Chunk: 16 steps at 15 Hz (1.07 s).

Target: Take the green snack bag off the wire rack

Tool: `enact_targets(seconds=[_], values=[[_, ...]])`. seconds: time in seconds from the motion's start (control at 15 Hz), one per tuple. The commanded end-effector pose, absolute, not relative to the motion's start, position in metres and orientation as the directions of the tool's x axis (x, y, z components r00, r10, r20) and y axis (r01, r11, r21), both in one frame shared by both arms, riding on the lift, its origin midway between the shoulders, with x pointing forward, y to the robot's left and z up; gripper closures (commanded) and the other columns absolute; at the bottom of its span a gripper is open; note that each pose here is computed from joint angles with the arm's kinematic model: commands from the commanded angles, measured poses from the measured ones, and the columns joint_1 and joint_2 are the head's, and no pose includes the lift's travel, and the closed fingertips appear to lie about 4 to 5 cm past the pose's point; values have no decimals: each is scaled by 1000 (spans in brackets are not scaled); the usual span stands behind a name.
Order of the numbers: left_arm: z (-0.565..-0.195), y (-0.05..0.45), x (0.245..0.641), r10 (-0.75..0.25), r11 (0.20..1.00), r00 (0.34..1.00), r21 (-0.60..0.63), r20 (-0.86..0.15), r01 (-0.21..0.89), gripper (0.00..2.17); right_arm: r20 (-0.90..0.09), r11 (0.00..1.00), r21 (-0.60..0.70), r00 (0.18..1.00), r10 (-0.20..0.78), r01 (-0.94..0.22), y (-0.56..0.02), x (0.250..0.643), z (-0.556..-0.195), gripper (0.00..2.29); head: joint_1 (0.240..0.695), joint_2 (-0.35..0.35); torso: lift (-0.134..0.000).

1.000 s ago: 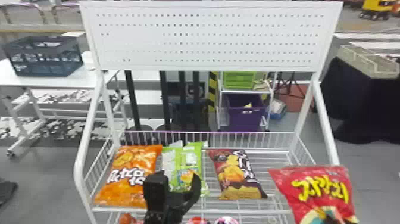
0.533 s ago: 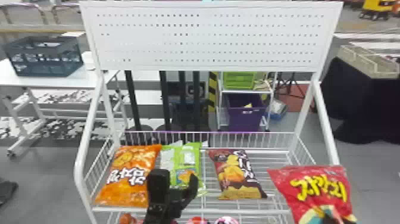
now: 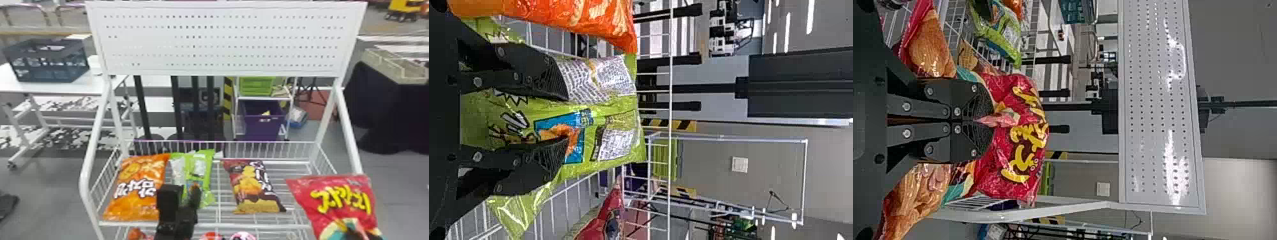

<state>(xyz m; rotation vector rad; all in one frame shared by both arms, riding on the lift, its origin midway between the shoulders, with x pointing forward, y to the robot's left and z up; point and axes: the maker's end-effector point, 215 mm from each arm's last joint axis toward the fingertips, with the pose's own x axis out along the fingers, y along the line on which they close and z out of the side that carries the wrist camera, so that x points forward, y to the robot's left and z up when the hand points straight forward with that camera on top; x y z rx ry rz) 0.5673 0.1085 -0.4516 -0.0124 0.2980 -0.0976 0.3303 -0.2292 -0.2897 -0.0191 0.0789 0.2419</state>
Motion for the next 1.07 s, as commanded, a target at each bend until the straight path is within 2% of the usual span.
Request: enact_targets(seconds=[0.0, 0.53, 0.73, 1.0], values=[[-438, 105, 561, -110, 994, 957, -36, -268, 104, 1268, -81, 971, -9, 968, 239, -240, -229, 330, -290, 2233, 499, 0, 0], [-354, 138, 516, -108, 993, 983, -57, -147, 100, 1268, -76, 970, -3, 967, 243, -244, -226, 331, -290, 2233, 499, 0, 0], [-317, 177, 486, -70, 997, 994, -52, -87, 65, 1268, -75, 969, 1, 966, 246, -246, -224, 332, -289, 2233, 499, 0, 0], [-293, 225, 443, 6, 998, 1000, -58, -11, -7, 1264, -71, 968, 5, 965, 252, -253, -220, 334, -290, 2233, 499, 0, 0]])
